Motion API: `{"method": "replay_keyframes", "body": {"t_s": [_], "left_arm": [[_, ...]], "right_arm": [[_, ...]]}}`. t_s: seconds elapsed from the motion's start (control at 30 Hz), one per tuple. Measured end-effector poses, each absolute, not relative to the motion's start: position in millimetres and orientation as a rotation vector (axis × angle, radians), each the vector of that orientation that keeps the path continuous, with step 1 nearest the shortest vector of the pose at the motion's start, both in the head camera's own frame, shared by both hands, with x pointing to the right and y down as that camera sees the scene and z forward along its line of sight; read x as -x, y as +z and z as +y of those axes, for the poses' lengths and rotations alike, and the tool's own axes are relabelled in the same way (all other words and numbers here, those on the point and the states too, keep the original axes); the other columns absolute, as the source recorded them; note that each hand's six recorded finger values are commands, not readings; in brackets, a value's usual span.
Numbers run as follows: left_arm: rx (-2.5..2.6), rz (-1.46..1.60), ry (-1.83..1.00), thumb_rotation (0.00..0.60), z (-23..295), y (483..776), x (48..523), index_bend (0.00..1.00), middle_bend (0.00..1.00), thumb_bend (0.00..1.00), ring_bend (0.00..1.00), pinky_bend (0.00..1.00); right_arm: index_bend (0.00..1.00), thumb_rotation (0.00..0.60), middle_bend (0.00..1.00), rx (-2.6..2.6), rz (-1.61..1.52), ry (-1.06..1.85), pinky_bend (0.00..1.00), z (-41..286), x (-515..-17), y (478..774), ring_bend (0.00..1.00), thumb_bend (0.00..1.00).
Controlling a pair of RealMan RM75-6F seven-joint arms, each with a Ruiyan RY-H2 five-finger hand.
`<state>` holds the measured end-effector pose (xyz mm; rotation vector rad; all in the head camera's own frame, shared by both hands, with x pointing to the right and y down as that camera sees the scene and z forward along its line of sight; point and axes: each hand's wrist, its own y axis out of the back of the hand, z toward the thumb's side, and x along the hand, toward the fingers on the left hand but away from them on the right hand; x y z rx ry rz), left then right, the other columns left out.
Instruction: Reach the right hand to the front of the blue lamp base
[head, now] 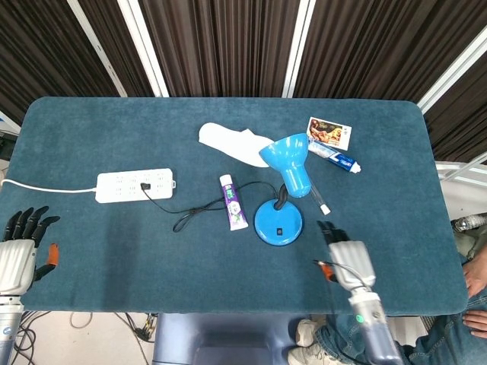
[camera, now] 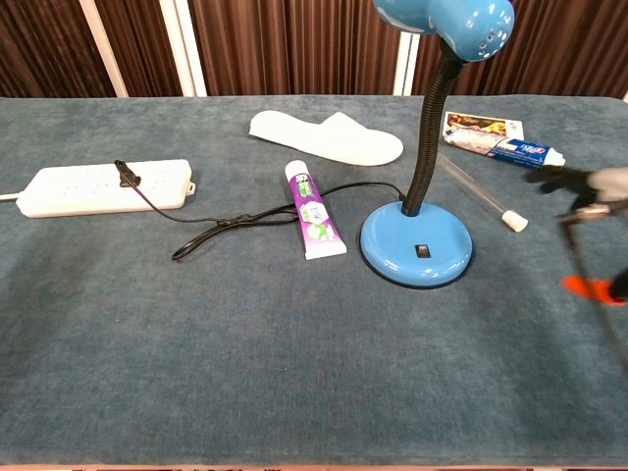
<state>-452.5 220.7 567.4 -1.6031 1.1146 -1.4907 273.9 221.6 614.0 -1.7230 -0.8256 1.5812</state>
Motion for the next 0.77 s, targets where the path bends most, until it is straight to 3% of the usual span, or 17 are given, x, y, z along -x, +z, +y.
{"method": "replay_keyframes", "body": {"t_s": [0.03, 0.1, 0.13, 0.17, 0.4, 0.77], "left_arm": [[1.601, 1.113, -1.489, 0.600, 220.7, 567.2, 452.4, 0.21, 0.07, 0.57, 0.01, 0.00], [1.595, 1.109, -1.486, 0.600, 220.6, 566.7, 452.3, 0.21, 0.07, 0.57, 0.01, 0.00], [1.593, 1.108, -1.486, 0.600, 220.7, 566.8, 452.1, 0.21, 0.07, 0.57, 0.01, 0.00], [1.591, 1.105, -1.485, 0.600, 220.8, 566.8, 452.1, 0.21, 0.07, 0.57, 0.01, 0.00], [1.576, 1.086, -1.482, 0.600, 222.2, 566.9, 451.4, 0.21, 0.05, 0.57, 0.00, 0.00], [1.564, 1.062, -1.489, 0.600, 223.9, 566.5, 452.4, 0.21, 0.05, 0.57, 0.00, 0.00]], "right_arm": [[0.00, 0.600, 0.02, 1.715, -0.853, 1.581, 0.82, 223.5, -281.3, 609.9, 0.07, 0.30], [0.00, 0.600, 0.02, 1.691, -0.928, 1.565, 0.23, 227.3, -299.4, 600.4, 0.06, 0.26], [0.00, 0.600, 0.02, 1.674, -0.961, 1.557, 0.08, 229.0, -308.8, 596.3, 0.06, 0.26], [0.00, 0.600, 0.02, 1.653, -0.993, 1.549, 0.00, 231.0, -319.2, 592.5, 0.06, 0.25], [0.00, 0.600, 0.02, 1.468, -1.148, 1.512, 0.00, 264.2, -402.3, 561.5, 0.05, 0.25], [0.00, 0.600, 0.02, 1.393, -1.113, 1.453, 0.00, 272.9, -420.8, 551.6, 0.04, 0.23]]}}
